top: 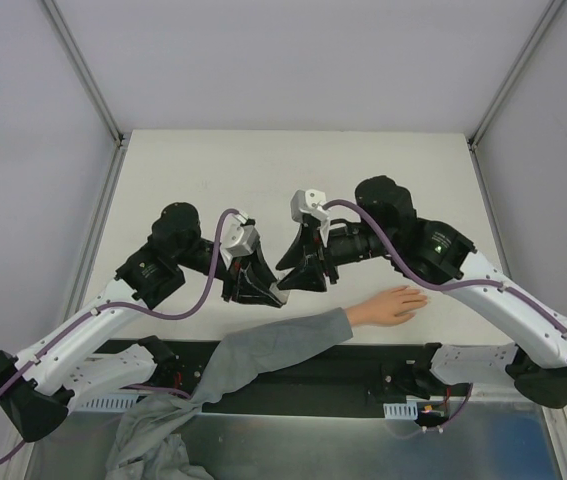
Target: Paint the nails
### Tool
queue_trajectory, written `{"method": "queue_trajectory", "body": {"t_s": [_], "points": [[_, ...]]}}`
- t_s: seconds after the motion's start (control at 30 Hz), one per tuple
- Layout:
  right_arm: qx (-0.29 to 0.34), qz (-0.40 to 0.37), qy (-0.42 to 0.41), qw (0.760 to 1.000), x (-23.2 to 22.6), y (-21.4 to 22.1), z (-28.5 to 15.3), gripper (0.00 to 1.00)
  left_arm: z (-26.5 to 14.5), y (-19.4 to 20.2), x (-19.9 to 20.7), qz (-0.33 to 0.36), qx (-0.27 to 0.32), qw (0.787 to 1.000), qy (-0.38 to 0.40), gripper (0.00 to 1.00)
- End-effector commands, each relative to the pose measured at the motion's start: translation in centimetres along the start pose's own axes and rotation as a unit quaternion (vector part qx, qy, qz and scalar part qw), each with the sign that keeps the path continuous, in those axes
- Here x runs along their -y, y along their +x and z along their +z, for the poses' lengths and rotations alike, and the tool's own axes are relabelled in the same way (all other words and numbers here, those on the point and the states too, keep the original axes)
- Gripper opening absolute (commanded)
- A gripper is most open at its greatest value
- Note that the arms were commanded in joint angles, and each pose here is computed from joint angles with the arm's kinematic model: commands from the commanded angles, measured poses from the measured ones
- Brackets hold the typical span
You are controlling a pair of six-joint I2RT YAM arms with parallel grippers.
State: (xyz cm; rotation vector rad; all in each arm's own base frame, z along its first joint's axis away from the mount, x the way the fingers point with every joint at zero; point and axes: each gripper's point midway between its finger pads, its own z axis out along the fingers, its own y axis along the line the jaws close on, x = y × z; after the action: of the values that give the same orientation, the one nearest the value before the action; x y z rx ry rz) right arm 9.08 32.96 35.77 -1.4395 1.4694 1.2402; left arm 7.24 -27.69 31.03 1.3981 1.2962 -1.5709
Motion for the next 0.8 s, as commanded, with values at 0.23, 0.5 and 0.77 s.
{"method": "queue_trajectory", "body": {"t_s": [0.23,0.5,0.77], "points": [[0.005,0.017,-0.043,0.999,-1.1,0.4,0.5,0.00,-1.1,-4.5,-2.1,0.044,0.052,0.992,-0.107,0.00],[0.034,0.026,0.683,0.730,8.9,2.2,-6.9,0.01,-7.2,-7.5,-12.2,0.030,0.121,0.894,-0.431,0.00],[-0.006,0.033,0.600,0.799,8.9,0.1,-2.3,0.06,-5.6,-7.0,-11.1,0.037,0.125,0.917,-0.378,0.00]]}}
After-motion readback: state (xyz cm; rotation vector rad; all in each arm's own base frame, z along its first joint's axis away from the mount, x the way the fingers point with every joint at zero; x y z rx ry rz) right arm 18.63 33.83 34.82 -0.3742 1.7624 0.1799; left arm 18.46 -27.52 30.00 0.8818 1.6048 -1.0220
